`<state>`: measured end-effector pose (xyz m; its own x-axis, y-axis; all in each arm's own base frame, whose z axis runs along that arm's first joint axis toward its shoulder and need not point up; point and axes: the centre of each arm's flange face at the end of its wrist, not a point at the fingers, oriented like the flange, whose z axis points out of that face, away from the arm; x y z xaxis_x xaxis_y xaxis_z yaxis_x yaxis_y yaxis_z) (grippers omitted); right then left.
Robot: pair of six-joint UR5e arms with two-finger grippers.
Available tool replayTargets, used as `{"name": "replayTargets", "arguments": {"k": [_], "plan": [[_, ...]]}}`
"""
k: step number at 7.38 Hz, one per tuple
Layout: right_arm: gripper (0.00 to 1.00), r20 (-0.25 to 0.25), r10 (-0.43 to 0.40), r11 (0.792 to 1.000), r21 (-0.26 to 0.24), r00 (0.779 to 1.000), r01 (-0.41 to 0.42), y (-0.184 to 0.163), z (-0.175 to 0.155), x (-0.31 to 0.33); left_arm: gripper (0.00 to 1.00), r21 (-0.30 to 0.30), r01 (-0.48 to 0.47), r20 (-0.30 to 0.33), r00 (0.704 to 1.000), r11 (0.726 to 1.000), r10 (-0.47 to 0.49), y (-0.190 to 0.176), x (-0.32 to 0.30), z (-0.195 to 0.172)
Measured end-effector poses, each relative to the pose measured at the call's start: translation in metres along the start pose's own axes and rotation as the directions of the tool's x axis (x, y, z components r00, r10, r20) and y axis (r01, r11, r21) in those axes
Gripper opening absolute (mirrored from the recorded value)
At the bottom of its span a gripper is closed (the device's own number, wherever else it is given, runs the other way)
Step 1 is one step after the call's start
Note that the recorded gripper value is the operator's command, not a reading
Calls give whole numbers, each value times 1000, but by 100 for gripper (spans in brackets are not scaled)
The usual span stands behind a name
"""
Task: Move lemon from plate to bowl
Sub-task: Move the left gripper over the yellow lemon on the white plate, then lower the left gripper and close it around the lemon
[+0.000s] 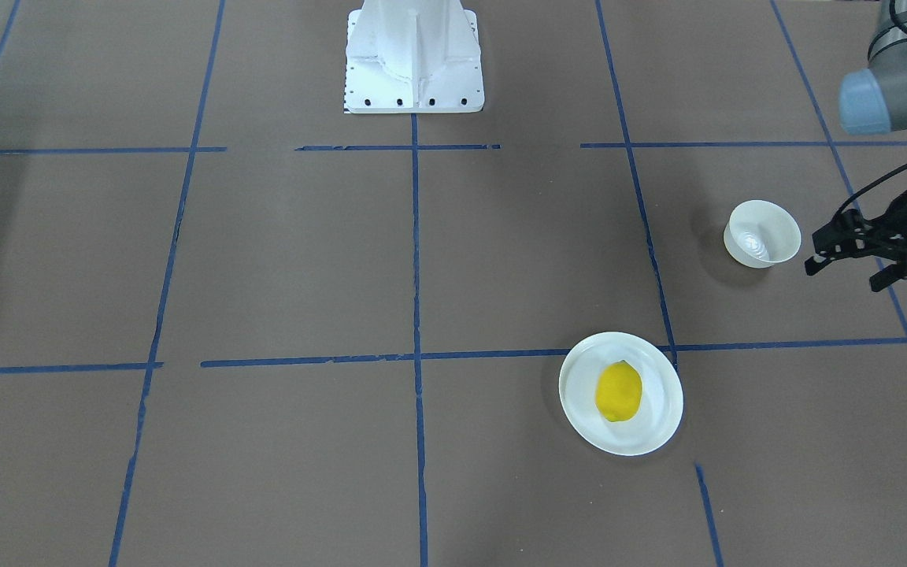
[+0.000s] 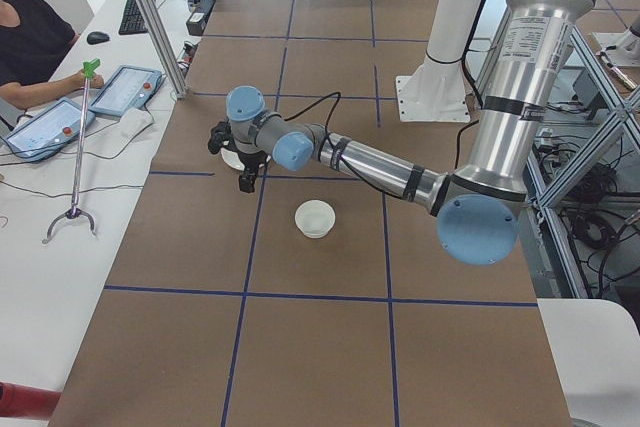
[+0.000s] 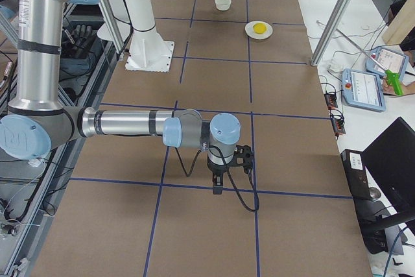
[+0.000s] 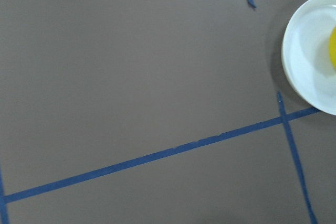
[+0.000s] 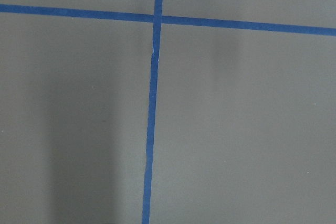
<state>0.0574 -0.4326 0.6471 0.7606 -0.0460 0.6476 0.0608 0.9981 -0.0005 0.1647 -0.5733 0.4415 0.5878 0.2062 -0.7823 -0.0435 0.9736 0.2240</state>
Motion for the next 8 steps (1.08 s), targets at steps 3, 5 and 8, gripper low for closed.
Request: {"name": "replayTargets", "arguments": {"k": [3,5,8], "plan": [[100,0,0,1000,0,1000,0,0,0,0,100,-86,172,-19,984,981,-174,-28,118,63],[100,0,0,1000,0,1000,0,0,0,0,100,-85,227,12,974,970,-227,-63,154,88],[100,0,0,1000,0,1000,0,0,0,0,100,-71,236,47,971,969,-233,-107,184,110]]}}
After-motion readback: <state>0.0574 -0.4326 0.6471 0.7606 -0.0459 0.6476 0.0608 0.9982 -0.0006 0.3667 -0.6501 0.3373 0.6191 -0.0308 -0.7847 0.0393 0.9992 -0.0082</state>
